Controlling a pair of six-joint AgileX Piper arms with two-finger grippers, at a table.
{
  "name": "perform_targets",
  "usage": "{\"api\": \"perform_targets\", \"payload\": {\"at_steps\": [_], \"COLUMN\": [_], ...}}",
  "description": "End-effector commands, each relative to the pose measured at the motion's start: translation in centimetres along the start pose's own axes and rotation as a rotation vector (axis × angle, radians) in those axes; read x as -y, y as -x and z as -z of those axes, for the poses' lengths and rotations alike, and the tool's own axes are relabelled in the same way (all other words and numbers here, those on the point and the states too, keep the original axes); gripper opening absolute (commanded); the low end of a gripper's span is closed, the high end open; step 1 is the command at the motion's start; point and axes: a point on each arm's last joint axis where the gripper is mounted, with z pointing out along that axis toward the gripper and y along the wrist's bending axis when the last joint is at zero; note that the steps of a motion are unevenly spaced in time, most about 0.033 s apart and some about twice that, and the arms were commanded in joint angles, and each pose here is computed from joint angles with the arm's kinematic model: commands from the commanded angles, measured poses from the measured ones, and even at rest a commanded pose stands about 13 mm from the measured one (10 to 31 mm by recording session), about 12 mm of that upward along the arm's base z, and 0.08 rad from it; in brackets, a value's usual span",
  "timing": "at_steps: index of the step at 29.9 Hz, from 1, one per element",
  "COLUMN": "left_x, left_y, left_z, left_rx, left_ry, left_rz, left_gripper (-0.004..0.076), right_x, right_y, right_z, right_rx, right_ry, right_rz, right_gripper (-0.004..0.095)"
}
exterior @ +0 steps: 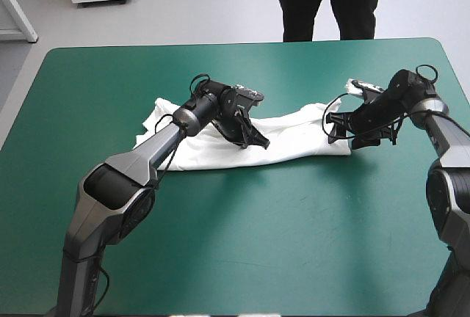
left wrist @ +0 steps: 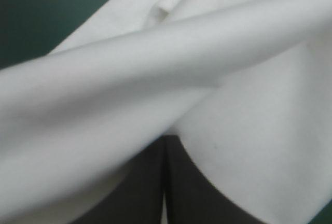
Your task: Fold the cloth
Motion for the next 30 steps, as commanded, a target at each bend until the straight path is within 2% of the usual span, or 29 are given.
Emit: {"api": "perform_targets", "payload": {"at_steps": [1,7,10,13,18,25,30], "left_x": [0.9,0.9,1.0,1.0,1.0,1.0,1.0], "left_y": [0.5,0.6,0.6,0.6,0.5,0.5,0.5], "left_z": [2.1,2.1,2.1,2.1,2.1,2.1,2.1], "left_rx": [0.051,0.061,0.061,0.061,0.060,0.060,0.060], "left_ry": [-0.036,-0.035,-0.037,-0.037,-0.037,-0.037,-0.037], "left_rz": [0.007,0.008,0.008,0.008,0.008,0.008,0.008], "left_gripper": [-0.0022,-0.0022,-0.0022,-0.0022,-0.0022,-0.0022,-0.0022], "right_x": [-0.5,-0.5,-1.3,-2.2,-2.7,-3.1,-4.8], "right_y": [0.4,0.4,0.3,0.1,-0.1,-0.1,0.2], "right_z": [1.5,-0.3,-1.1,-2.0,-2.6,-1.0,2.7], "right_rx": [0.050,0.008,-0.012,-0.036,-0.058,-0.018,0.089], "right_ry": [0.028,0.046,0.053,0.051,0.034,0.015,0.061], "right_rz": [0.005,-0.010,0.005,0.030,0.053,0.062,0.090], "right_gripper": [0.0608,0.0599,0.0523,0.0355,-0.0016,-0.0012,-0.0012]}}
